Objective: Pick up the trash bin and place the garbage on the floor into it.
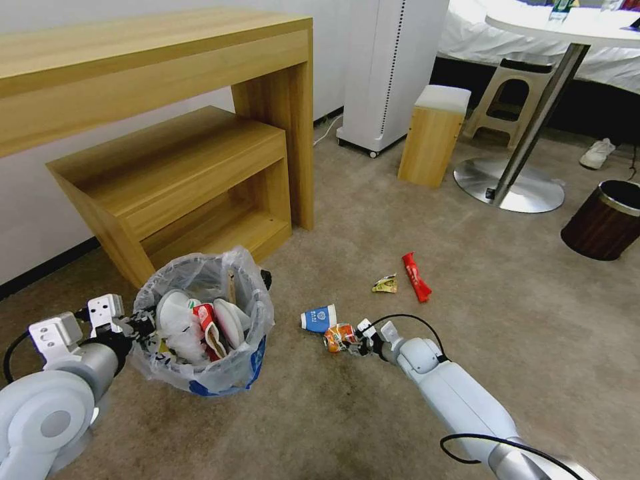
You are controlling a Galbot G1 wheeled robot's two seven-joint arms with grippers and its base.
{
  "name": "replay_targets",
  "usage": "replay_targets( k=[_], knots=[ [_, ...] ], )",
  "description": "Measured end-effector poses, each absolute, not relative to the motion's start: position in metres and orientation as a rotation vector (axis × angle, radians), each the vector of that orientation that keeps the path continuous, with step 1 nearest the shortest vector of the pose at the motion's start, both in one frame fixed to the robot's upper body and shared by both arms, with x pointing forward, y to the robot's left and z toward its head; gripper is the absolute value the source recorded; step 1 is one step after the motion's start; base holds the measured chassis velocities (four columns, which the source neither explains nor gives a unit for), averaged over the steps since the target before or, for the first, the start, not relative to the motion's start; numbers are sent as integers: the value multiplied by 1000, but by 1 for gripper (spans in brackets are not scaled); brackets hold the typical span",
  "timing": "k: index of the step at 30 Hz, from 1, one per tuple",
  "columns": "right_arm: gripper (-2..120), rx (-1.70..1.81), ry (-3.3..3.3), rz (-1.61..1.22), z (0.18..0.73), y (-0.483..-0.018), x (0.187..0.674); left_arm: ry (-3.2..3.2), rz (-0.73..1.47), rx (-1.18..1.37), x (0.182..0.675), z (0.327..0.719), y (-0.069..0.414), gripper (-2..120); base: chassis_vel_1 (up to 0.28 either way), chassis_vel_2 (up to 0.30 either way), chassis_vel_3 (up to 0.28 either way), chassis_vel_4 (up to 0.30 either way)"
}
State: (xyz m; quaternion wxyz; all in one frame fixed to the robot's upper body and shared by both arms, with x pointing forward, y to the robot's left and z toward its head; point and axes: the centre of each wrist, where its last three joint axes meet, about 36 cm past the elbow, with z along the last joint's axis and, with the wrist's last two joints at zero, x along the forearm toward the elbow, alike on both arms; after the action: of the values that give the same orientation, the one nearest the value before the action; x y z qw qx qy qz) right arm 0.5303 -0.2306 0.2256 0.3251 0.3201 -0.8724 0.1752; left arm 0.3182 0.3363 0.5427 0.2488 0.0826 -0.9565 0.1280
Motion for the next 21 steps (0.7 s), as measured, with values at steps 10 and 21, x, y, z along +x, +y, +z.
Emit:
replay_targets(
  k=[10,21],
  knots=[
    [13,826,-2314,463,227,-232,533,-2608,348,227,318,543,337,1,0,0,0,0],
    [6,804,-2359,454,233,-234,539,-2609,350,223,318,543,337,1,0,0,0,0]
  ],
)
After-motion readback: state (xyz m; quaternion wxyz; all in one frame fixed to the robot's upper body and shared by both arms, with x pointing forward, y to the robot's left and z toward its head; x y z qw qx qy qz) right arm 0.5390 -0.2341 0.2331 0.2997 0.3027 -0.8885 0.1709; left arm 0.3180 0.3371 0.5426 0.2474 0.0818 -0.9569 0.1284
